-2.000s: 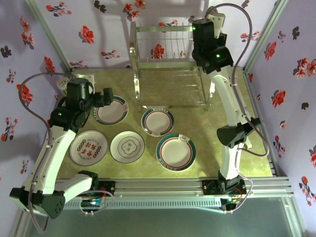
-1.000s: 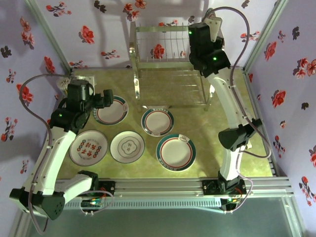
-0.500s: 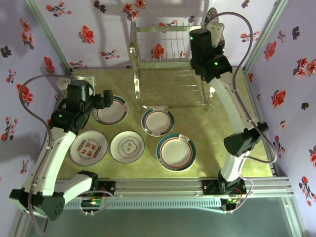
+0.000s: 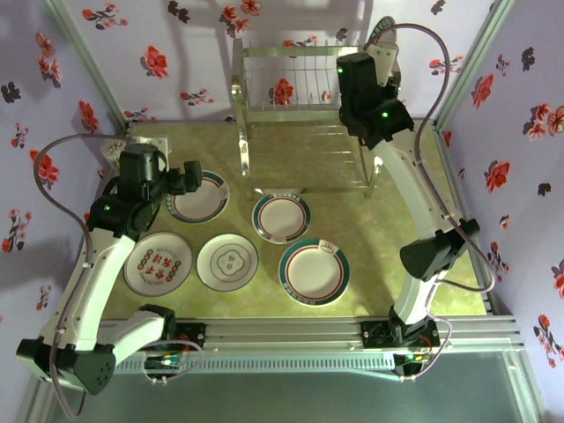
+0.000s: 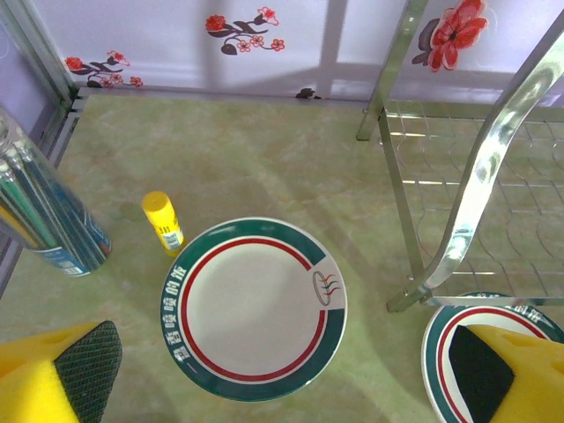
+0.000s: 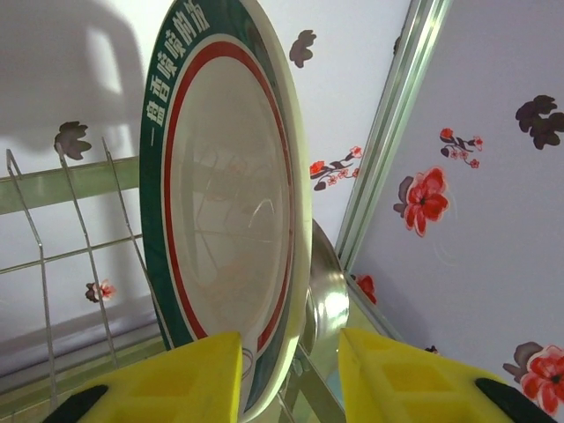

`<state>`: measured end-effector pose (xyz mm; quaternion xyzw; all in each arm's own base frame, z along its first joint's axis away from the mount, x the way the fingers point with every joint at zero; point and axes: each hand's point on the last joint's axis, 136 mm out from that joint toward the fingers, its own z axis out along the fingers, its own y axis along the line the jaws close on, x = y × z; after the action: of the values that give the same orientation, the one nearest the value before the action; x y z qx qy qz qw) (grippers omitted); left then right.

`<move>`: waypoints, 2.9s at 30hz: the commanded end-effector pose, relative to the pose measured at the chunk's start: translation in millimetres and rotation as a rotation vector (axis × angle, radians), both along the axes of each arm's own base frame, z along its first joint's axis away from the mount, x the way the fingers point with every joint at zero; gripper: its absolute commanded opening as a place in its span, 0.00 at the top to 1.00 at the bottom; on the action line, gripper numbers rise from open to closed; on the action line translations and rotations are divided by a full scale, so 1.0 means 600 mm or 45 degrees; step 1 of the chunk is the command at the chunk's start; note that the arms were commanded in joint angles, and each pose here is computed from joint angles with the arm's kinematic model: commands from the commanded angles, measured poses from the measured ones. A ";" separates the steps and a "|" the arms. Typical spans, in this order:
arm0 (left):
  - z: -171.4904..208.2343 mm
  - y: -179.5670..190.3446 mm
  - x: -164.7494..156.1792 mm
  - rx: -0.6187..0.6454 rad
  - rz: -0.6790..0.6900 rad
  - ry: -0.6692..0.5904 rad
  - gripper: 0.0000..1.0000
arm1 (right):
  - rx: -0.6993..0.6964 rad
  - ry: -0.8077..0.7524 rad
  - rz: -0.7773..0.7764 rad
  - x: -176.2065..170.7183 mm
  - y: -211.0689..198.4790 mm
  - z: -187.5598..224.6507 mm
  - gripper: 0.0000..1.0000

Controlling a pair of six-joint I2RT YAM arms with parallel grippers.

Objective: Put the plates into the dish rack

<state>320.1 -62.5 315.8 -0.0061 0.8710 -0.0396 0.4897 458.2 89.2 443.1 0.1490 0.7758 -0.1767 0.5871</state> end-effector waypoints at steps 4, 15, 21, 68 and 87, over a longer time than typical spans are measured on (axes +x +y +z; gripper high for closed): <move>0.009 0.008 -0.008 0.000 0.016 -0.023 0.00 | 0.055 -0.111 0.007 -0.035 -0.019 0.073 0.59; 0.023 0.018 -0.003 -0.005 0.078 -0.045 0.00 | 0.129 -0.018 0.118 -0.106 -0.064 0.102 0.01; 0.023 0.019 0.002 0.007 0.088 -0.013 0.00 | 0.125 0.190 0.232 -0.147 -0.075 0.048 0.01; -0.233 -0.148 -0.143 -0.539 -0.183 0.641 0.00 | 1.202 1.011 0.374 -0.450 0.029 -0.601 0.22; -0.243 -0.174 -0.125 -0.697 -0.141 0.619 0.00 | 1.230 1.120 0.476 -0.482 0.069 -0.669 0.45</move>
<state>245.2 -161.7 173.1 -0.0930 0.9211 -0.2825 0.2513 170.0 126.8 43.2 0.1744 0.9490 0.2402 0.1063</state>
